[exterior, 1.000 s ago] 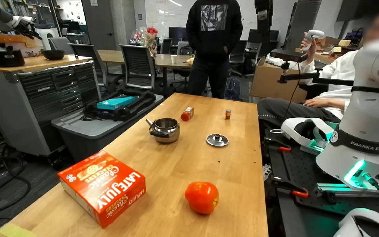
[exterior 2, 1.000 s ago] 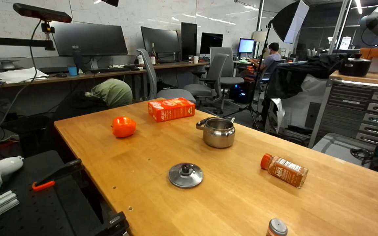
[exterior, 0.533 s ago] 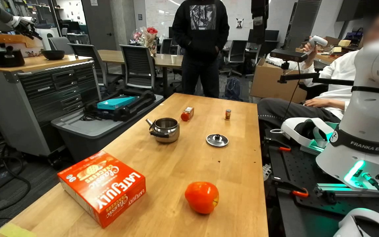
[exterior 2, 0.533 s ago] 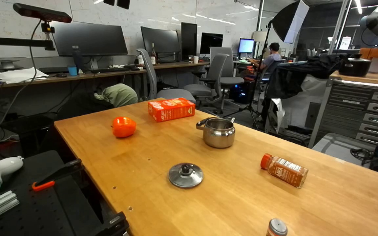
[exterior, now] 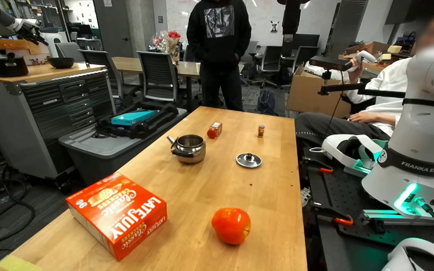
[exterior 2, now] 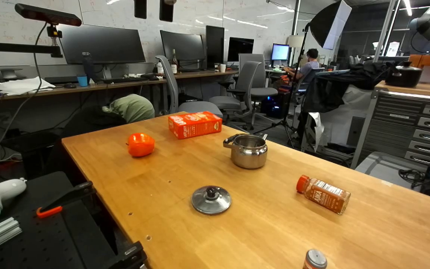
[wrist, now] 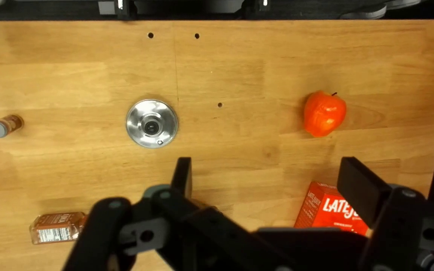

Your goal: Put the lid on the metal tea pot

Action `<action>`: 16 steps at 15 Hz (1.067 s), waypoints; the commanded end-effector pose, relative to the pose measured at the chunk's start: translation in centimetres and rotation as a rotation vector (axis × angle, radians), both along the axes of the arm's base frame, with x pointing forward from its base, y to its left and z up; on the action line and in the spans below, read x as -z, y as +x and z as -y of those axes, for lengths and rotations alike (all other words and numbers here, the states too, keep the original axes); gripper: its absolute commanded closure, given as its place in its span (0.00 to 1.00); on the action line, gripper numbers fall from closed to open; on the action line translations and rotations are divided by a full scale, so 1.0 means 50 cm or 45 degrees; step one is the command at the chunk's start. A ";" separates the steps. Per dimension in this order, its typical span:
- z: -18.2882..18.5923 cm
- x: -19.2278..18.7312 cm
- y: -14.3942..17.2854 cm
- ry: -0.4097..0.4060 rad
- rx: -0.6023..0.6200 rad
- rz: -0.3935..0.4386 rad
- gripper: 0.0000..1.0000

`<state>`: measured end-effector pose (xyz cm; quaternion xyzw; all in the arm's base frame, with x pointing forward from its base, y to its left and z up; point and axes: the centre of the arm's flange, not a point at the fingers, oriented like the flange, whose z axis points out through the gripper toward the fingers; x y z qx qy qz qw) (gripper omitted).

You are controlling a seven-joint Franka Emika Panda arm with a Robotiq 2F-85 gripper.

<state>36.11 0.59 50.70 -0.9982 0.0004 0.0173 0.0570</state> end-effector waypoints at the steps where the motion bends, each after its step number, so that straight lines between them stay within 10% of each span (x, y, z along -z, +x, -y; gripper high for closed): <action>1: 0.036 0.013 -0.016 0.033 -0.029 0.099 0.00; 16: 0.083 0.247 0.069 0.033 0.072 0.141 0.00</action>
